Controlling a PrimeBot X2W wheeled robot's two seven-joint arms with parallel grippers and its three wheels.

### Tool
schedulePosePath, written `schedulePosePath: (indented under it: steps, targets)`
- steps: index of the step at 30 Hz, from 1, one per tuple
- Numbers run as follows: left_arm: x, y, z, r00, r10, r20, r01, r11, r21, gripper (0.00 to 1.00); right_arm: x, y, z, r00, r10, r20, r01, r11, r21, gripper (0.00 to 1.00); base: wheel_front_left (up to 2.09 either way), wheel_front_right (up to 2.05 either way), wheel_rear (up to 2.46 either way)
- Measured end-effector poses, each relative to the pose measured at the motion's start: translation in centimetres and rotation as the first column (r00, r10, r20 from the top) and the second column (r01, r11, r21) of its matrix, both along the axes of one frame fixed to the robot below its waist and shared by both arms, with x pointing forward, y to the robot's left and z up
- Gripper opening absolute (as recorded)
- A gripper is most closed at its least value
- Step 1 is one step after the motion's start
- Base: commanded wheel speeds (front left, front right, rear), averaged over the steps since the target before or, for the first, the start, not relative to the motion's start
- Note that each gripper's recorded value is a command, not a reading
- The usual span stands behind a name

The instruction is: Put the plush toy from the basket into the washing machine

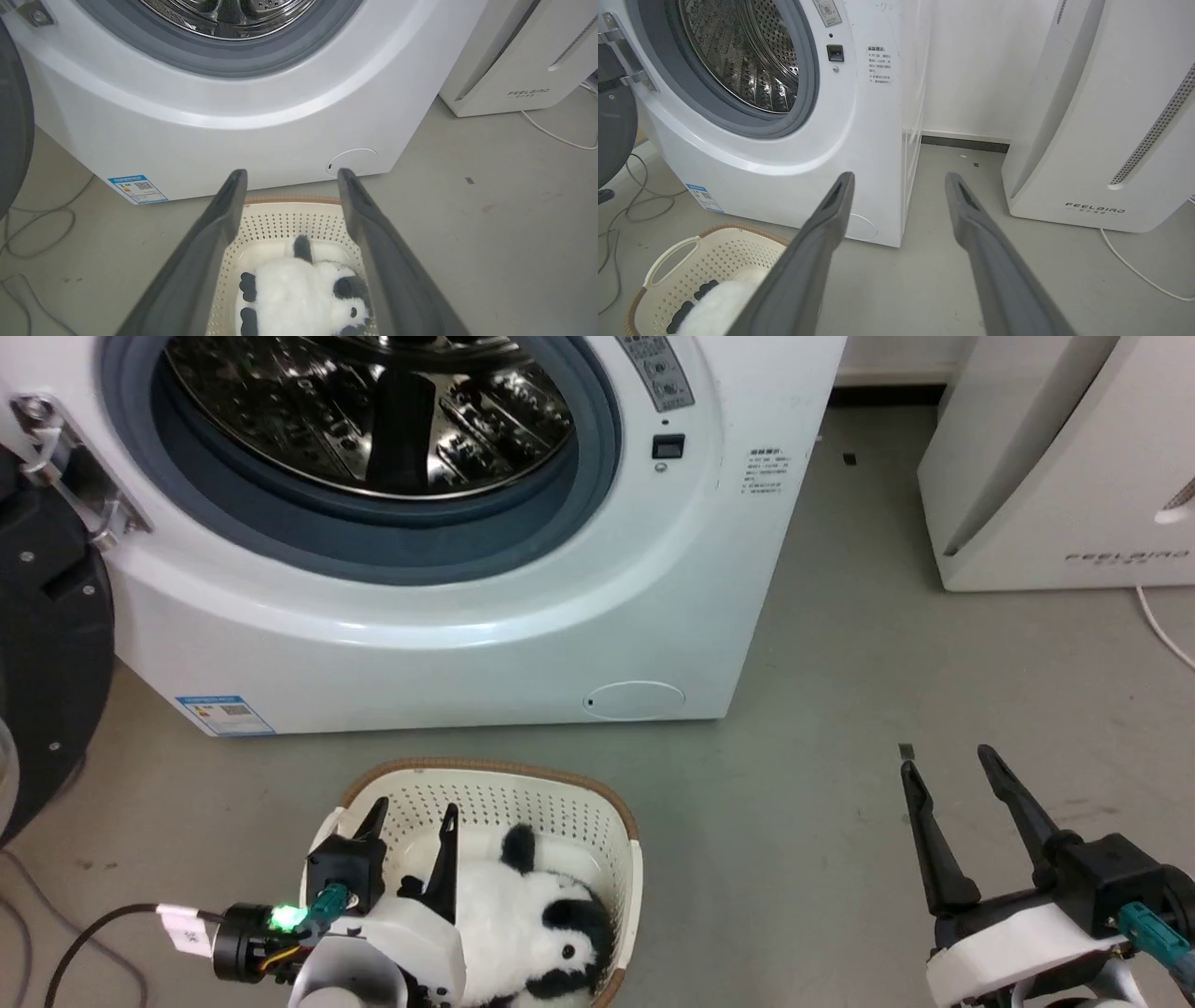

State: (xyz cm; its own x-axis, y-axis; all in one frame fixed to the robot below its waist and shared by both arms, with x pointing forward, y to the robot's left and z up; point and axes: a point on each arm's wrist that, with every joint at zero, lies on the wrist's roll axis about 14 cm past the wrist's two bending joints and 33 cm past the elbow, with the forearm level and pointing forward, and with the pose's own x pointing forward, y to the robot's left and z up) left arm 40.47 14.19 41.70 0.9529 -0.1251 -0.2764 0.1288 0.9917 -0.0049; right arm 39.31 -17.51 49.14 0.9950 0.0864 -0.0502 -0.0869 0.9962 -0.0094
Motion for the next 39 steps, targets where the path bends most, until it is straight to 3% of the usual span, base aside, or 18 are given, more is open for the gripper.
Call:
schedulePosePath:
  steps: [20, 39]
  targets:
    - [1.7, -1.7, -10.0, 0.947, -0.124, -0.296, 0.141, 0.989, 0.040, 1.00, 2.0, -0.9, -3.8, 0.997, -0.028, -0.071, 0.030, 0.999, 0.024, 1.00, 0.00, 0.00, 0.00]
    - [2.3, -1.3, -20.2, 0.760, -0.204, -0.617, 0.344, 0.931, 0.117, 1.00, 3.6, -2.7, -8.9, 0.983, -0.086, -0.163, 0.095, 0.994, 0.049, 1.00, 0.00, 0.00, 0.00]
